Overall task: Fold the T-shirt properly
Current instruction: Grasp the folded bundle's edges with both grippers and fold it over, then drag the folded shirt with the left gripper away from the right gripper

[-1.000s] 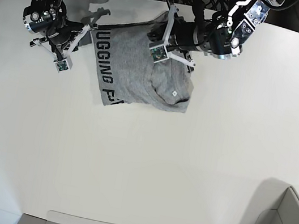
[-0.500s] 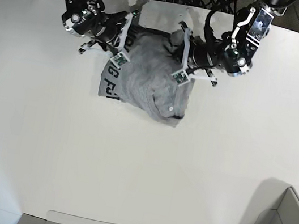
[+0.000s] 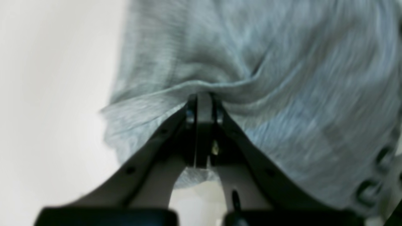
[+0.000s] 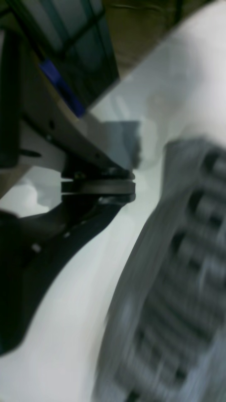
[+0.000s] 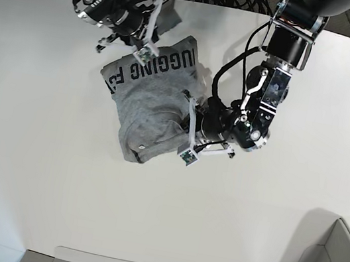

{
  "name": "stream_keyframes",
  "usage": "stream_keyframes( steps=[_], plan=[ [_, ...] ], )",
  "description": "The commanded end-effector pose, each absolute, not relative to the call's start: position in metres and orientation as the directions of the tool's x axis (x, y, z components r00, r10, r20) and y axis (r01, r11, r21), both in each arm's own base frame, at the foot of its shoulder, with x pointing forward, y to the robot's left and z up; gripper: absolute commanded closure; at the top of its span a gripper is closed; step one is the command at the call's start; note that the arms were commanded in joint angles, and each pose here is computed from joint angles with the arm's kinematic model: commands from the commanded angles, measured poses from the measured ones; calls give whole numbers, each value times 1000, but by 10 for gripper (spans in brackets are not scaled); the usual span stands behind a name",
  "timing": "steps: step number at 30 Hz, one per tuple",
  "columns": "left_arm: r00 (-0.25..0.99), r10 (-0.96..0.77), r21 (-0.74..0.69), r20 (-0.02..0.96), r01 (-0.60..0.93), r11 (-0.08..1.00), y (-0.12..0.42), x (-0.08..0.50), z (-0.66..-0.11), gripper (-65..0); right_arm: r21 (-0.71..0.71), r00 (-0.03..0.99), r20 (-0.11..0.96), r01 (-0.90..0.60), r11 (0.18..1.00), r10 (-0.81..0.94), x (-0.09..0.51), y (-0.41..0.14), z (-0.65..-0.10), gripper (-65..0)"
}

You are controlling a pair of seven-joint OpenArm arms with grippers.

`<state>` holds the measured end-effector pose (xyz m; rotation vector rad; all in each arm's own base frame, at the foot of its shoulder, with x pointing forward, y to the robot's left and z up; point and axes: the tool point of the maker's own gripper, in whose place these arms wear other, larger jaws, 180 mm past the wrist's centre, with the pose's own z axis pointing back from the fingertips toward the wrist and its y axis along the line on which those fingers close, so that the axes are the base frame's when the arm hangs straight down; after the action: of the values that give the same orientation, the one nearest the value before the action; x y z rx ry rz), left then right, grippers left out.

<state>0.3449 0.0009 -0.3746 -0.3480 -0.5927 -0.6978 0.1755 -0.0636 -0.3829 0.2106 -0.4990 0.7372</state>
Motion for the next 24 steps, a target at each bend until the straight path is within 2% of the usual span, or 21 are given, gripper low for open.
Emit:
stream_keyframes(
  steps=[1,7,10,14,18,24],
  plan=[
    [582,-479,-85,658,689,720,-2,359,-357,0,-20,628,533,-661,750,567,188,-74,-373,0],
    [566,-382,-87,730,631,771,9,381,-320,0,-140,699,559,-451,882,446,227,-155,-354,0],
    [523,-427,-38,738,664,747,2,364,-302,0,-172,716,571,-374,911,401,241,-182,-347,0],
    [478,-478,-42,737,739,672,-33,315,-306,0,-183,745,573,-290,939,341,252,-211,-348,0],
    [466,-482,-108,742,792,600,-66,274,-322,0,-185,776,561,-222,957,288,251,-234,-352,0],
    [513,-426,-201,745,782,590,-80,255,-346,0,-187,797,541,-197,962,268,239,-245,-357,0]
  ],
)
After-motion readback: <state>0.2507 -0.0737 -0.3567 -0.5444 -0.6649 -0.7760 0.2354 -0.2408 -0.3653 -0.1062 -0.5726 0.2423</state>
